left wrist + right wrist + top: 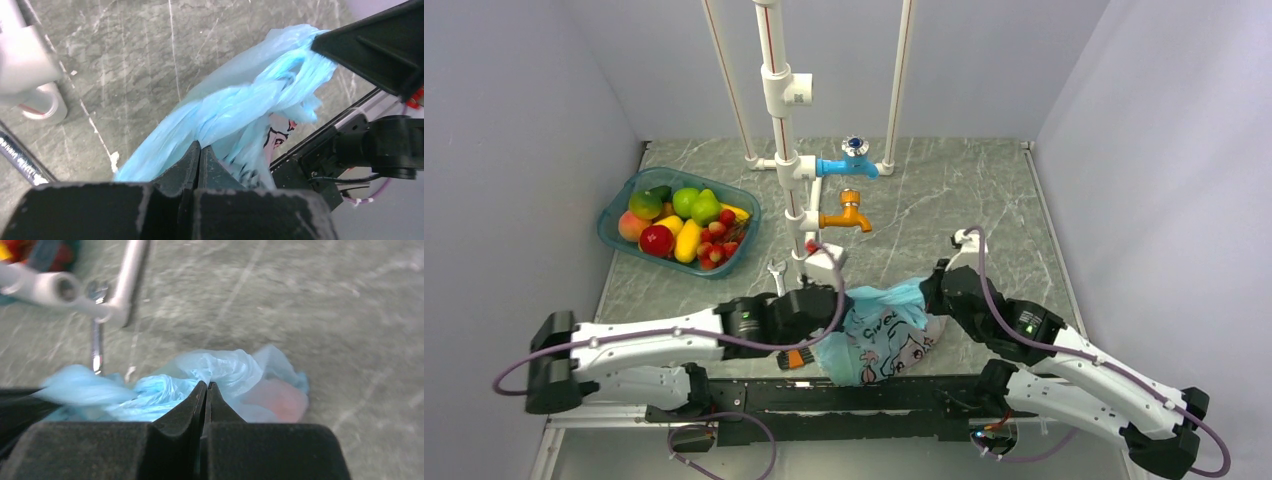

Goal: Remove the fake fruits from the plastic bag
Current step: Untie the plastic bag at the center of the board.

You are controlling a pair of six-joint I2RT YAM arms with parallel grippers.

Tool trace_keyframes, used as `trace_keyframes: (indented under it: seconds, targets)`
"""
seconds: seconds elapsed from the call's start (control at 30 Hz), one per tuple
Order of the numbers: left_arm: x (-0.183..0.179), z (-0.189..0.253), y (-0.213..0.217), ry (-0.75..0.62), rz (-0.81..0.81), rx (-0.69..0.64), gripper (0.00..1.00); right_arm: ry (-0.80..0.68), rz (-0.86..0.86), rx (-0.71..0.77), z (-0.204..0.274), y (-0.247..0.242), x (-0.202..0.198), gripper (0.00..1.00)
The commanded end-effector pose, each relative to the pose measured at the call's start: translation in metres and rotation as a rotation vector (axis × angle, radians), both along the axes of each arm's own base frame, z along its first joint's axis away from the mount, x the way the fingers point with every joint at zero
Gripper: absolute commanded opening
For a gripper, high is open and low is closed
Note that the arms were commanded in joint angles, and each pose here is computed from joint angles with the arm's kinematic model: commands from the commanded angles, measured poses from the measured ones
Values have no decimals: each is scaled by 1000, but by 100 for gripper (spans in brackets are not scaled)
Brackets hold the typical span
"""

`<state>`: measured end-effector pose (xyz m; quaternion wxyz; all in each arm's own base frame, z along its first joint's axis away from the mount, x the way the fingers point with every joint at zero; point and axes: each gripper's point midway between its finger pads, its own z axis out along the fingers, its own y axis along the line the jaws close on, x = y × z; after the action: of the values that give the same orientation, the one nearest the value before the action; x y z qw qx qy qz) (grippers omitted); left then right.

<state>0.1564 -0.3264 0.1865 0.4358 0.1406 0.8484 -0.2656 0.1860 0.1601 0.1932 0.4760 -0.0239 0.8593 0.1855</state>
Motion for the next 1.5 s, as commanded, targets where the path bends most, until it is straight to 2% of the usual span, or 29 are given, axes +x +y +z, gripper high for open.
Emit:
trace_keyframes:
  seconds: [0.0,0.1,0.2,0.23,0.27,0.37,0.4,0.5,0.6,0.63,0.67,0.77,0.93,1.07,1.27,1.4,1.47]
  targets:
    - [4,13,35,-45,128,-180,0,24,-425,-49,-8,-72,5,0]
    - [1,7,48,-39,148,-257,0,10,-473,-17,-9,-82,3,0]
    - [-1,1,53,-21,158,-264,0,-38,-353,46,4,-66,4,0]
    - [-2,0,52,-16,155,-261,0,-65,-255,66,11,-51,4,7]
    - [-3,1,51,-15,146,-259,0,-70,-134,93,15,-32,0,24]
    - [-5,5,44,-14,120,-260,0,-90,75,87,30,-5,-11,52]
    - [-5,6,42,-13,112,-263,0,-81,141,78,35,3,-17,57]
    - [-8,10,37,-16,79,-283,0,-86,357,76,51,26,-37,63]
    - [-11,15,34,-20,56,-302,0,-16,423,144,52,43,-50,64]
    - [-11,17,33,-21,52,-308,0,30,412,173,48,46,-52,64]
    - [-11,18,32,-22,46,-311,0,76,379,200,43,48,-53,69]
    - [-12,17,32,-19,41,-306,0,172,168,283,33,34,-46,78]
    - [-15,16,30,-16,23,-313,0,89,-89,341,35,0,-21,84]
    - [-16,21,29,-21,10,-307,0,151,-206,286,15,-10,-16,83]
    - [-13,26,30,-41,12,-277,0,173,-150,358,9,-3,-27,80]
    - [-12,22,33,-39,21,-263,0,200,-169,253,9,-20,-34,82]
    - [-13,21,33,-37,19,-266,0,200,-115,229,8,-16,-37,82]
